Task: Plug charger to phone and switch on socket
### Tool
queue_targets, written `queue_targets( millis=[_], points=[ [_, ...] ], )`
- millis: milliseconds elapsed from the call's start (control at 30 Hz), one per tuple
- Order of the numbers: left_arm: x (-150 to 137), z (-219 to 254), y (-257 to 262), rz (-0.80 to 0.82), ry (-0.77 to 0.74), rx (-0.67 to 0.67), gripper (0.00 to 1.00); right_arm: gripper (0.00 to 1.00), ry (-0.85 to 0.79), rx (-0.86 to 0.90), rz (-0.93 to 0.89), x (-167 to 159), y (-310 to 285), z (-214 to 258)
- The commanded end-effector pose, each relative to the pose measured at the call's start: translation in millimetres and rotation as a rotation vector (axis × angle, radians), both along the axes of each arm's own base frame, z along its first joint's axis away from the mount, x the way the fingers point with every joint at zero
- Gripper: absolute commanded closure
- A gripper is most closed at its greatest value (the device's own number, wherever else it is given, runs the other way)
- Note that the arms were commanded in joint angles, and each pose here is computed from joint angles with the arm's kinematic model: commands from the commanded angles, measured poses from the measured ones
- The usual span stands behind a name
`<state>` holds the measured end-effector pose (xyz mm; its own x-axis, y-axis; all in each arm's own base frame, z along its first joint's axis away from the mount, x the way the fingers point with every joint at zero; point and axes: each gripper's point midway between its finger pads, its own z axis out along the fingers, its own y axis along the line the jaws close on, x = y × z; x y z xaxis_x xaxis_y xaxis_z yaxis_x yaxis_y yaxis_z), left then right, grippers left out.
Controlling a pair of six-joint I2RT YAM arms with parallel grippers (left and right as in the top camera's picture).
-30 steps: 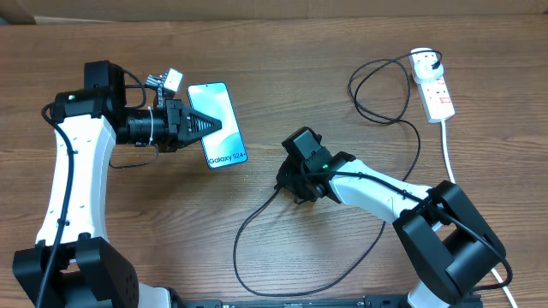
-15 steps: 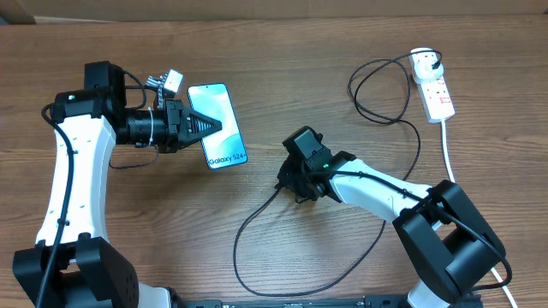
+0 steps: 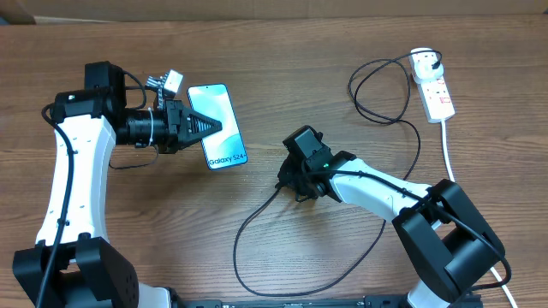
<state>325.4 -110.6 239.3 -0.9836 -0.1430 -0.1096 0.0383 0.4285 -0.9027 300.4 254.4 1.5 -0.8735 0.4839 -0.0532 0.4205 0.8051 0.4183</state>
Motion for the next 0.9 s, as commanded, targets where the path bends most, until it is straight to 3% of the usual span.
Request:
queue_targets(
  millis=[0,333,533,700,867],
  points=[
    [-1,9,-3,-0.003,-0.009,-0.031,0.96,0.83,0.013,-0.058,-0.010,-2,-11,-16],
    [-1,9,-3,-0.003,-0.008,-0.031,0.96,0.96,0.009,-0.062,-0.012,-1,-11,-16],
    [-2,9,-3,-0.003,-0.007,-0.031,0.96,0.96,-0.006,0.026,0.079,-2,9,-8],
    [-2,11,-4,-0.005,-0.009,-0.043,0.96,0.96,-0.050,0.163,0.186,-3,31,24],
    [-2,41,-11,-0.032,-0.081,-0.216,0.96,0.96,-0.185,0.348,0.426,-19,55,97]
  ],
)
